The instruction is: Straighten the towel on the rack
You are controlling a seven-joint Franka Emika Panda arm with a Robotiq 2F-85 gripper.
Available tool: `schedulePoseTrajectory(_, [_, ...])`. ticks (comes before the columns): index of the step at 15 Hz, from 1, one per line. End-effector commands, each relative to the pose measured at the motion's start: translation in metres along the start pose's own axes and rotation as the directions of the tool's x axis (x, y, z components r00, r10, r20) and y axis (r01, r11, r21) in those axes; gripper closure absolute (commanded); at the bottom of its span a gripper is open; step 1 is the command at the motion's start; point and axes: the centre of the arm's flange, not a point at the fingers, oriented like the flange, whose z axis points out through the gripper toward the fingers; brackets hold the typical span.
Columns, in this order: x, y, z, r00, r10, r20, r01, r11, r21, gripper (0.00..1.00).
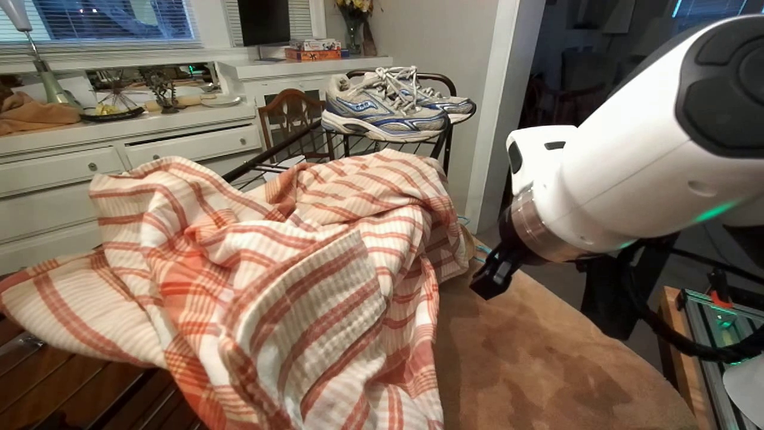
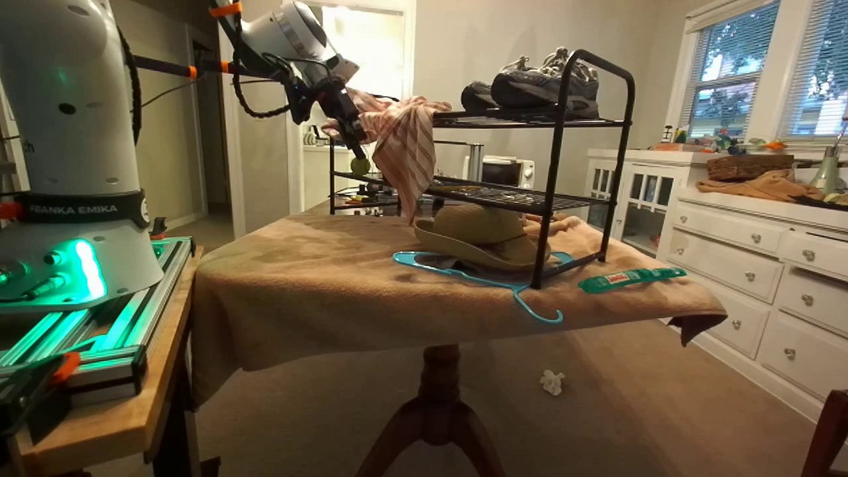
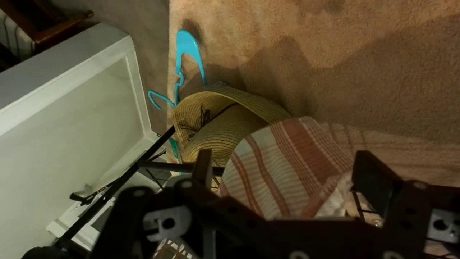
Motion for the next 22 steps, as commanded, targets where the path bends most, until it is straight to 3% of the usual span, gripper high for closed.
schedulePoseTrajectory(1, [0.01,-0.021,0.011,0.995,0.086,-0.054,-0.086,0.996,0.0,0.0])
schedulePoseTrajectory(5, [0.028,-0.027,0.016,0.981,0.163,-0.106,-0.165,0.986,-0.01,0.01])
schedulePoseTrajectory(6, [0.031,-0.028,0.017,0.977,0.179,-0.114,-0.181,0.983,-0.01,0.16])
schedulePoseTrajectory(16, [0.042,-0.038,0.027,0.975,0.202,-0.09,-0.203,0.979,-0.001,0.94])
schedulePoseTrajectory(18, [0.048,-0.035,0.018,0.978,0.191,-0.085,-0.192,0.981,0.005,1.0])
schedulePoseTrajectory(22, [0.072,-0.015,-0.004,0.985,0.153,-0.075,-0.155,0.987,-0.027,1.0])
